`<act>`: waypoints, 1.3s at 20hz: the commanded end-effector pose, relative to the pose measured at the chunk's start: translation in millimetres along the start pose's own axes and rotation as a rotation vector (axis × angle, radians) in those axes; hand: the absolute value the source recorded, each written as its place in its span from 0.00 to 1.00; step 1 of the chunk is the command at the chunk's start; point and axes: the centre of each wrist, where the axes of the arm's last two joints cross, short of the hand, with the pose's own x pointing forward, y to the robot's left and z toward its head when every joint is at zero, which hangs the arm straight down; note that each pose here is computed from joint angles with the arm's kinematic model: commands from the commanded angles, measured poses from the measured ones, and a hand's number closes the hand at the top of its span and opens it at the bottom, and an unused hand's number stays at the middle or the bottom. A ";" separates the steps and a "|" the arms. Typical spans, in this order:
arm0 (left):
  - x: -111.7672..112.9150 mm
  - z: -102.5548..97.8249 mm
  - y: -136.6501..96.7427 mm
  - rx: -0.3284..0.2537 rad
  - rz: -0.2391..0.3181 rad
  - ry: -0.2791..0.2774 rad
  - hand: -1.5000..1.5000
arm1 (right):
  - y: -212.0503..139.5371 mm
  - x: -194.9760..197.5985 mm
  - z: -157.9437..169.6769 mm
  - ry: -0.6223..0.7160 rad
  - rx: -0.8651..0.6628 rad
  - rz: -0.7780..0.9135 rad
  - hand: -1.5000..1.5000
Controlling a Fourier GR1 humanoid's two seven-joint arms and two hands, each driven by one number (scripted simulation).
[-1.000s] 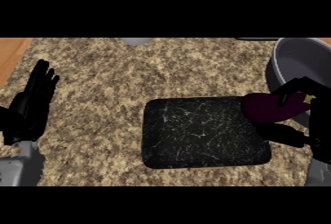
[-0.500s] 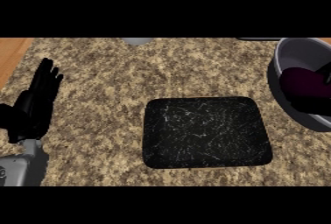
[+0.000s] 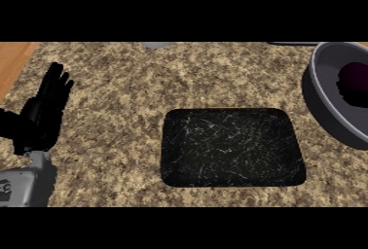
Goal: Pick the eggplant from the tray and place it in the pot
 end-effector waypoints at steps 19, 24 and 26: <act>0.8 5.8 -1.9 -0.034 0.000 -0.018 0.50 | 47.8 -100.1 -30.7 0.166 0.252 -0.152 0.00; 14.3 -1.9 1.2 -0.011 0.009 -0.020 0.50 | 54.8 -87.3 -36.6 0.114 0.147 -0.459 0.00; -2.7 1.7 -12.2 -0.018 0.022 -0.004 0.50 | 53.9 -88.5 -37.3 0.112 0.084 -0.532 0.00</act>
